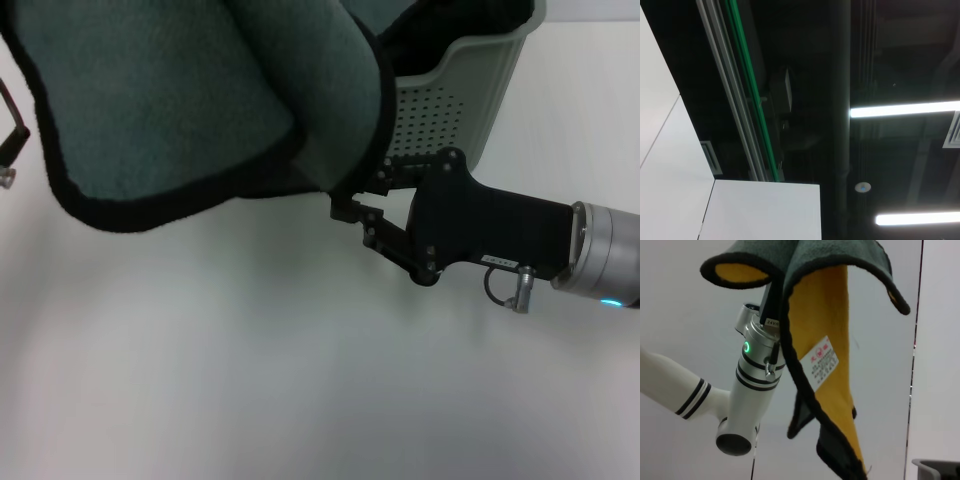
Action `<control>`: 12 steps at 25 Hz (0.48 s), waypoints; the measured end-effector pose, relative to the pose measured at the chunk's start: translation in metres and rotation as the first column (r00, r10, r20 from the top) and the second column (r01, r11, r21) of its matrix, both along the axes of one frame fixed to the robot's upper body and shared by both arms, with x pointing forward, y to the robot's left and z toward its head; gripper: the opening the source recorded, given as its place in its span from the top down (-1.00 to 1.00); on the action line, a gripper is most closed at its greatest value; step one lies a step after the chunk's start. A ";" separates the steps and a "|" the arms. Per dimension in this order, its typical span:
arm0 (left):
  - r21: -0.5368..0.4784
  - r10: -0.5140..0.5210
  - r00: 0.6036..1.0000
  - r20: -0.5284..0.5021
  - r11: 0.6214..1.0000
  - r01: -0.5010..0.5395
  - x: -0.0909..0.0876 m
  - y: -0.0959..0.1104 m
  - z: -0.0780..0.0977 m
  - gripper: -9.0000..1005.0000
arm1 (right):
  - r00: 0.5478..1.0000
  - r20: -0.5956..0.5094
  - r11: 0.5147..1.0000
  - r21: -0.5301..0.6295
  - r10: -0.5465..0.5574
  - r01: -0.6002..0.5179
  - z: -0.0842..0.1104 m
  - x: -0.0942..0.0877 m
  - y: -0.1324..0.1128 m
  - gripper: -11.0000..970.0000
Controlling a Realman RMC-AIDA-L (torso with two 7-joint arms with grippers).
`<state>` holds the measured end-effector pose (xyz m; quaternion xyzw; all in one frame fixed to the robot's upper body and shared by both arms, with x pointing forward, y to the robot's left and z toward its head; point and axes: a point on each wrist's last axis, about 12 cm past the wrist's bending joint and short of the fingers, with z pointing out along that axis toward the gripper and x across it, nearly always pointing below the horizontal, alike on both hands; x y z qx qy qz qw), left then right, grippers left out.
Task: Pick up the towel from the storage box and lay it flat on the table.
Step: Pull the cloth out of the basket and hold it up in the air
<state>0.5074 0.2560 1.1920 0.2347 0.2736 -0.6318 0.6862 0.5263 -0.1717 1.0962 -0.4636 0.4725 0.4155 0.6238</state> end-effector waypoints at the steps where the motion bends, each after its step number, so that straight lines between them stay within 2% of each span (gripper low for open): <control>1: 0.000 -0.001 1.000 0.000 1.000 0.001 0.000 0.000 0.000 0.94 | 1.000 -0.001 1.000 -0.004 -0.004 0.004 0.000 0.001 0.000 0.53; 10: -0.001 0.000 1.000 -0.012 1.000 0.000 -0.001 0.002 -0.002 0.94 | 1.000 0.011 1.000 -0.020 0.010 -0.010 0.001 0.004 0.004 0.64; 12: -0.003 0.004 1.000 -0.017 1.000 -0.004 -0.001 0.002 -0.003 0.94 | 1.000 0.018 1.000 -0.022 0.011 -0.011 0.002 0.004 0.004 0.72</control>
